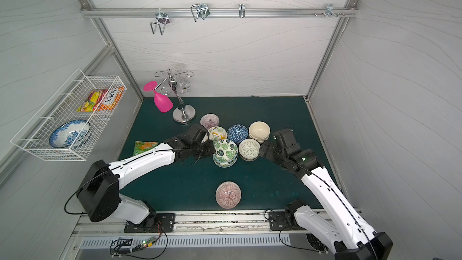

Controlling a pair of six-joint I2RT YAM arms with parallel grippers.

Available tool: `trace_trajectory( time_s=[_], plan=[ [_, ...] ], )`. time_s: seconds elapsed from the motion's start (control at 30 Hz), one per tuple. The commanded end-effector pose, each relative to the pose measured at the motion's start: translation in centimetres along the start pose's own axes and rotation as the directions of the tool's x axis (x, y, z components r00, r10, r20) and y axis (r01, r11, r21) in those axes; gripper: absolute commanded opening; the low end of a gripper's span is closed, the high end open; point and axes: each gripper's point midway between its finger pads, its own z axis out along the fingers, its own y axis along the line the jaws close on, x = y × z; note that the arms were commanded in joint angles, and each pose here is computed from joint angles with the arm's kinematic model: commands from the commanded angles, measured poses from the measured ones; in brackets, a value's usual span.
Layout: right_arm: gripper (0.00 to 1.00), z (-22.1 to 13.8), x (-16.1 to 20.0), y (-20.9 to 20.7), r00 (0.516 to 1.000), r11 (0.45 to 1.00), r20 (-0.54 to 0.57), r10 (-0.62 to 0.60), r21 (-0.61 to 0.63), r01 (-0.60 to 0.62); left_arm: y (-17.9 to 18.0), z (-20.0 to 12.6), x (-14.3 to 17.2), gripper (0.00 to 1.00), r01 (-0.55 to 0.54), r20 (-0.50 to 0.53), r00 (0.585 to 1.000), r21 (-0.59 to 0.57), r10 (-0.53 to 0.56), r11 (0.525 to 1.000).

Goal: Stack the bowls
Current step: Place the bowl on the bowl.

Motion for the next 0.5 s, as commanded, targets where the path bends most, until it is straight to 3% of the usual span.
trace_trajectory(
  time_s=[0.0,0.47],
  plan=[
    [0.99,0.1,-0.1,0.2,1.000,1.000,-0.004,-0.011,-0.015,0.011,-1.3,-0.1,-1.4,0.00,-0.003,0.055,0.998,0.059,0.000,0.998],
    [0.99,0.7,-0.1,0.5,1.000,1.000,-0.030,-0.003,-0.021,0.002,-0.4,1.7,-0.9,0.00,-0.014,0.059,0.998,0.060,0.010,0.998]
  ],
)
